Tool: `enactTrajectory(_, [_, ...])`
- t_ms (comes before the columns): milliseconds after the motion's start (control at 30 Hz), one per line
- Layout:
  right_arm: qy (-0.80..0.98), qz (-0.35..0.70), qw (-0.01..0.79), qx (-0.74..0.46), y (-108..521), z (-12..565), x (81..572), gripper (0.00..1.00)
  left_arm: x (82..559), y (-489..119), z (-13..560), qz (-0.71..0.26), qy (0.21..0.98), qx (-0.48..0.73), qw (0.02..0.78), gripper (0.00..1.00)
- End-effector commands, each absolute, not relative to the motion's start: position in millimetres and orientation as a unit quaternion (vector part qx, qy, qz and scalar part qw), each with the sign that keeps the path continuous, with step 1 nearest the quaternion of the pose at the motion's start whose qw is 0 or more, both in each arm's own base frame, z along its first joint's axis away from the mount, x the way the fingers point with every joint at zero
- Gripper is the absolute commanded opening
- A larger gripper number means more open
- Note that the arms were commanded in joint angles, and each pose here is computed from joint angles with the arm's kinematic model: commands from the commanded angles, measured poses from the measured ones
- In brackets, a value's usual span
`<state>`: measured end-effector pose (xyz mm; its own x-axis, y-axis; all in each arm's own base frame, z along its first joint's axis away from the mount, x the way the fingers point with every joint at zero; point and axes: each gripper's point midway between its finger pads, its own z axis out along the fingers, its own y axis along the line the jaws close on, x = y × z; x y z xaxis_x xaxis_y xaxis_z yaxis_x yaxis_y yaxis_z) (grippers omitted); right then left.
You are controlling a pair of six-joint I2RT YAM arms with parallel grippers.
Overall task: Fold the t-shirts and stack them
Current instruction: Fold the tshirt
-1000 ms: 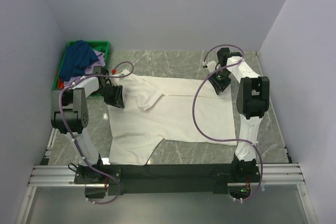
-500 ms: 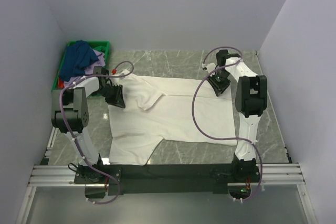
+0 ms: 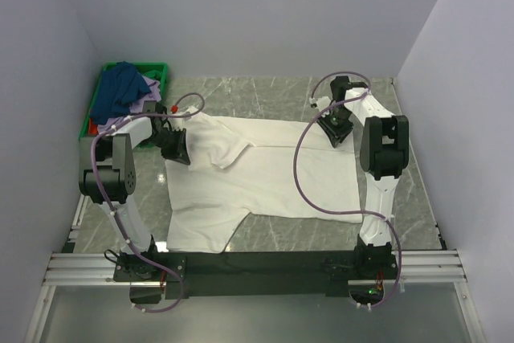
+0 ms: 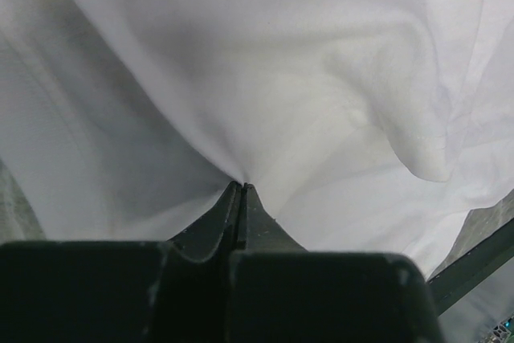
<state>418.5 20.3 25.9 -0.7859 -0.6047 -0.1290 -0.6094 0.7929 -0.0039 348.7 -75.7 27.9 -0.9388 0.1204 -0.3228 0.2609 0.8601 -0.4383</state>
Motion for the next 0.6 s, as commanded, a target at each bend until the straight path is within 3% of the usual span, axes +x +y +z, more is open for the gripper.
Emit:
enactTrajectory(0, [0.946,-0.005,0.068,-0.318,15.7,28.2,426.1,0.40,354.2,-71.6,52.0,-0.230,0.952,0.118,0.164,0.01])
enactTrajectory(567, [0.949,-0.022,0.039,-0.313,8.0,17.8,422.8,0.41,351.7,-28.2,34.7,-0.165,0.970,0.103,0.143,0.01])
